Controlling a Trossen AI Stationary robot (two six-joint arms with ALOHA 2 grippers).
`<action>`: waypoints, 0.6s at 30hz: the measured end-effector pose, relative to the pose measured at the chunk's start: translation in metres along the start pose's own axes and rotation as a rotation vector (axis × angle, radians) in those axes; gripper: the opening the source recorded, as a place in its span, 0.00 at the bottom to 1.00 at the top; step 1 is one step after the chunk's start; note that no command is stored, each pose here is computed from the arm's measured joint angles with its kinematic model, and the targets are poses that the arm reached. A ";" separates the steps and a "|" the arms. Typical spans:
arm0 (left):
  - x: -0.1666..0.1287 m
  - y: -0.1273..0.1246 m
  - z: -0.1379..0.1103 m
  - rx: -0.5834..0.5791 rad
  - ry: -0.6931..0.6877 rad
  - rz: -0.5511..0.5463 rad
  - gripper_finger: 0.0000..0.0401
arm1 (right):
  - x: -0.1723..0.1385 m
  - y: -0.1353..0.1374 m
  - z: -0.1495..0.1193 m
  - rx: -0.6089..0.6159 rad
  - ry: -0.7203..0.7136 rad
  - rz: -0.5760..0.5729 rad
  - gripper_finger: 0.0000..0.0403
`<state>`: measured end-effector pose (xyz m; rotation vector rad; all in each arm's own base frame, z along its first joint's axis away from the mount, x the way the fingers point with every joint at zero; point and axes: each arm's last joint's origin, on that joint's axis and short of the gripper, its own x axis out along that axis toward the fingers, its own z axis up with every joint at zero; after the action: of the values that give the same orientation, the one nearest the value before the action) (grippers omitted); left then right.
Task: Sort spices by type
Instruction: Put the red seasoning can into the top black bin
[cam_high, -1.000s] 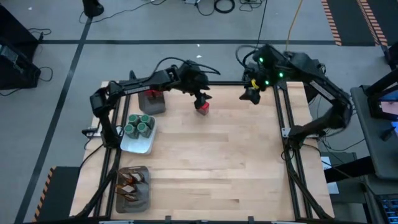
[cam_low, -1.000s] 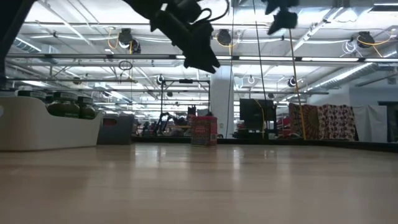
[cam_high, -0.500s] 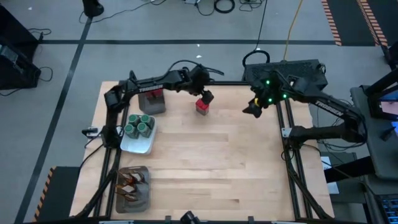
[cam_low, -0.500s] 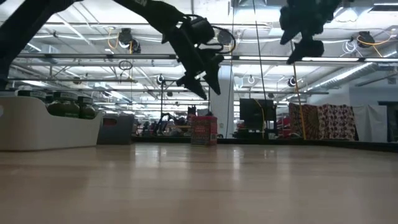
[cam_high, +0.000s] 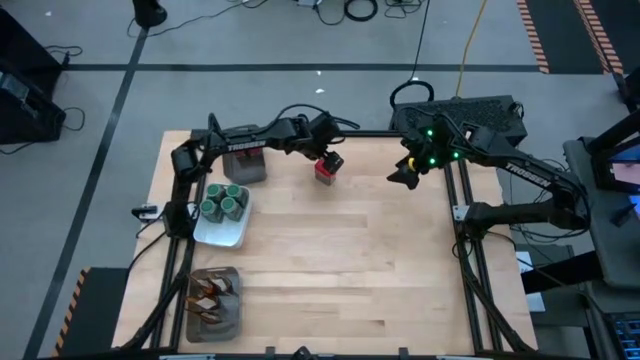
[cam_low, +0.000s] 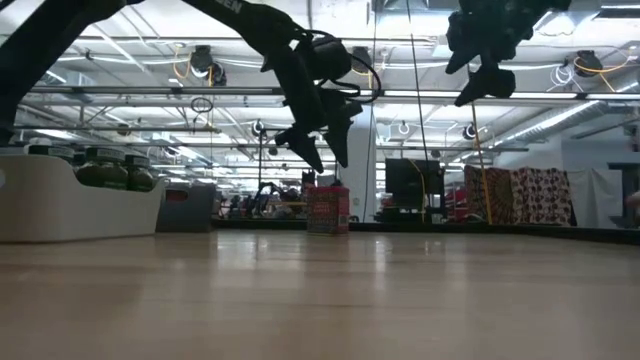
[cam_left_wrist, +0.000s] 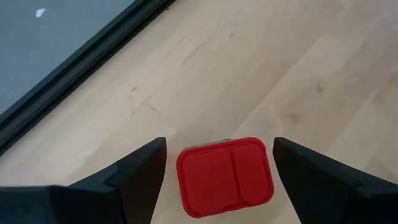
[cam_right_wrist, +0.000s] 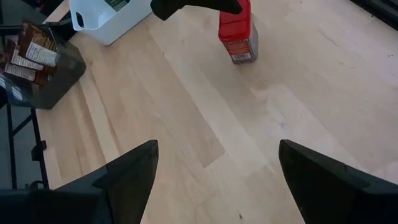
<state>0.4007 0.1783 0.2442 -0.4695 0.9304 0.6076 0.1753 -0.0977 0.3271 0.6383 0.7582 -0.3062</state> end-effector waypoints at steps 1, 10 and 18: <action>0.000 0.000 0.000 0.005 0.000 0.001 0.75 | 0.000 0.000 0.000 0.000 -0.001 0.000 0.78; 0.002 -0.007 -0.003 0.070 -0.006 0.040 0.75 | 0.000 0.000 0.001 0.001 -0.006 0.002 0.78; 0.002 -0.009 -0.004 0.212 -0.003 0.020 0.75 | 0.000 0.000 0.001 0.012 -0.006 0.002 0.78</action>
<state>0.4056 0.1697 0.2415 -0.2695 0.9853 0.5208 0.1757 -0.0979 0.3274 0.6490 0.7509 -0.3109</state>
